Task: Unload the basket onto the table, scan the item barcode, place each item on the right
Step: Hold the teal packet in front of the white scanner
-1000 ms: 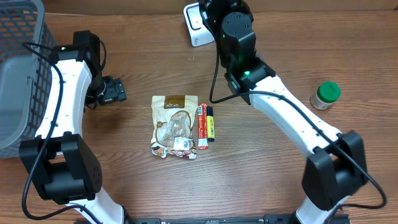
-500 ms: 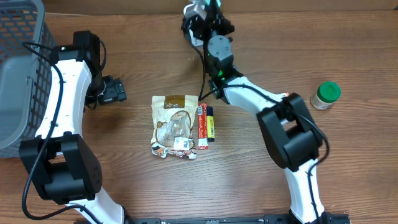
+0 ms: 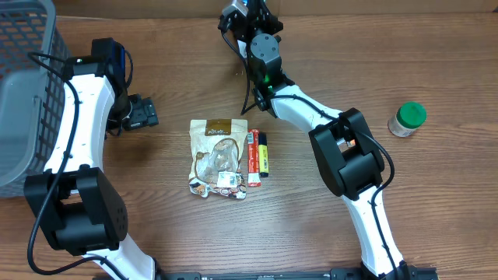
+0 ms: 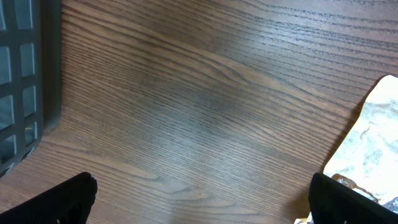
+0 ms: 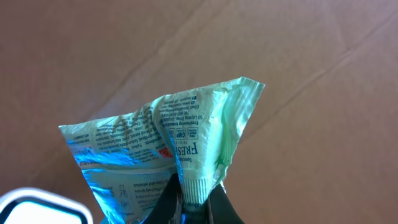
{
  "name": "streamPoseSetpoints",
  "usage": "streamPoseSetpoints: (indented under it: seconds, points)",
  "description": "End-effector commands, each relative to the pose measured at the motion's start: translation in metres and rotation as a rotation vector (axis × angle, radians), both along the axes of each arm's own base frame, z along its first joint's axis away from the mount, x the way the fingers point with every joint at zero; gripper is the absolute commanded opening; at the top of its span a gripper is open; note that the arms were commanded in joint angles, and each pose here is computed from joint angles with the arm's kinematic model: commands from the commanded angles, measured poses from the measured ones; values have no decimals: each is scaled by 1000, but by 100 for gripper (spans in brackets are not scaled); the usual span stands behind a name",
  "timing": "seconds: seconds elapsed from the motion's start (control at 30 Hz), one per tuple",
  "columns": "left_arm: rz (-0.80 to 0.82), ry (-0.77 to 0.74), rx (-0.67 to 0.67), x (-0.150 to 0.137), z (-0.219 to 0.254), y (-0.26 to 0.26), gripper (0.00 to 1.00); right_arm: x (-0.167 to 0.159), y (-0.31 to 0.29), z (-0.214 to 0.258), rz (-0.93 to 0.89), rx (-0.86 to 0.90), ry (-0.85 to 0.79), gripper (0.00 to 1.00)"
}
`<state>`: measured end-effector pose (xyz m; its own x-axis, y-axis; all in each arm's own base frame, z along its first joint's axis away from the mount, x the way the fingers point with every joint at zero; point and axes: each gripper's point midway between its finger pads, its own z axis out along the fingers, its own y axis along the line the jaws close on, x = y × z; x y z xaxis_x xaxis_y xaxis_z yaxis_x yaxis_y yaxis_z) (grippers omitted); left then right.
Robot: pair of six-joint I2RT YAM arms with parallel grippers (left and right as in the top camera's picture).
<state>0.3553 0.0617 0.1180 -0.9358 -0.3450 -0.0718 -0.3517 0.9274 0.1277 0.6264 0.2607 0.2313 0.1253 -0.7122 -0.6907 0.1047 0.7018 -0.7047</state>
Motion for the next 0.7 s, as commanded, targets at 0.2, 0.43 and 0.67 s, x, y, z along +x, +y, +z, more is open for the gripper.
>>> streamPoseSetpoints:
  seconds: [0.2,0.43,0.67]
  points:
    - [-26,-4,-3,4,1,-3,100,14,-17,-33,-64,-19,65,4]
    - [-26,-4,-3,4,1,-3,100,10,-33,7,-150,20,-13,4]
    - [-26,-4,-3,4,1,-3,100,-13,-36,93,-108,223,-104,3]
